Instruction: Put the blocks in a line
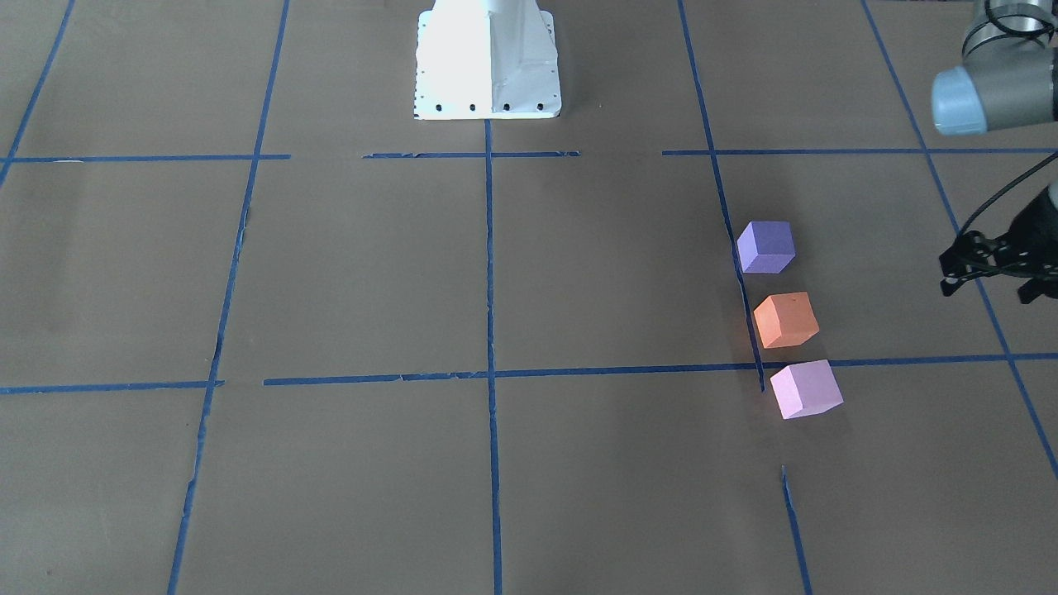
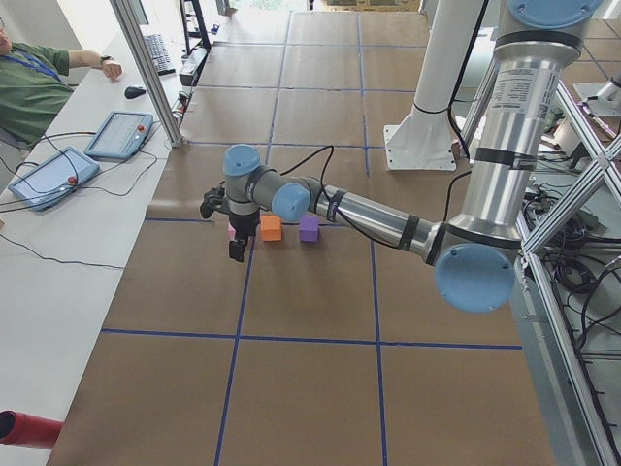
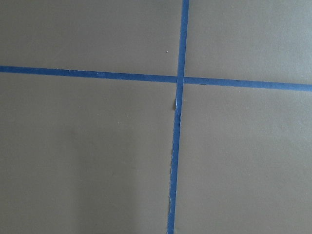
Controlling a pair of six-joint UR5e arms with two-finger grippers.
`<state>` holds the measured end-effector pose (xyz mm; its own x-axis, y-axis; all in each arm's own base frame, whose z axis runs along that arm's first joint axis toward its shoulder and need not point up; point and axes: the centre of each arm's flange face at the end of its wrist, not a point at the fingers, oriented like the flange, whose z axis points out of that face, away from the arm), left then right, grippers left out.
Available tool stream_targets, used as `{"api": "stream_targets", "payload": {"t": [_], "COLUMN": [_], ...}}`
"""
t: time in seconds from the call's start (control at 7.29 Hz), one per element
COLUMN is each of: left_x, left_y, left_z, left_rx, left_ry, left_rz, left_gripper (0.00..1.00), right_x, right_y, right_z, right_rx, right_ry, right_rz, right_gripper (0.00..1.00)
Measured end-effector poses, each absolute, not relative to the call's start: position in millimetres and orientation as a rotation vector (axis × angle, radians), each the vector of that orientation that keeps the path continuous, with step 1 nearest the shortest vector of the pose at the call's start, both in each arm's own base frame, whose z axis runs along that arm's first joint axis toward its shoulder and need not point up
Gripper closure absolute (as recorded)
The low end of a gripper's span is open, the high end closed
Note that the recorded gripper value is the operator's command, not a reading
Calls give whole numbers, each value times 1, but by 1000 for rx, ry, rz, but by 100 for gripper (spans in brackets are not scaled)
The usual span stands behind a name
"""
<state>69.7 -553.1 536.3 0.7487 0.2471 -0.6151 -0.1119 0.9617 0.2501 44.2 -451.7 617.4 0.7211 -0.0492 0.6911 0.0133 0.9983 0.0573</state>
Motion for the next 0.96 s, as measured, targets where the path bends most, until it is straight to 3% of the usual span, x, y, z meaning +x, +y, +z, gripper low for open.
{"api": "stream_targets", "payload": {"t": [0.41, 0.96], "left_x": [-28, -34], "left_y": [-509, -504], "left_z": [635, 643], "left_rx": [141, 130], "left_ry": [706, 782], "left_rz": [184, 170], "left_gripper": [0, 0], "right_x": [44, 44], "right_y": [-452, -452], "right_z": [617, 617], "right_rx": [50, 50], "right_ry": [-765, -765], "right_rz": [-35, -35], "right_gripper": [0, 0]}}
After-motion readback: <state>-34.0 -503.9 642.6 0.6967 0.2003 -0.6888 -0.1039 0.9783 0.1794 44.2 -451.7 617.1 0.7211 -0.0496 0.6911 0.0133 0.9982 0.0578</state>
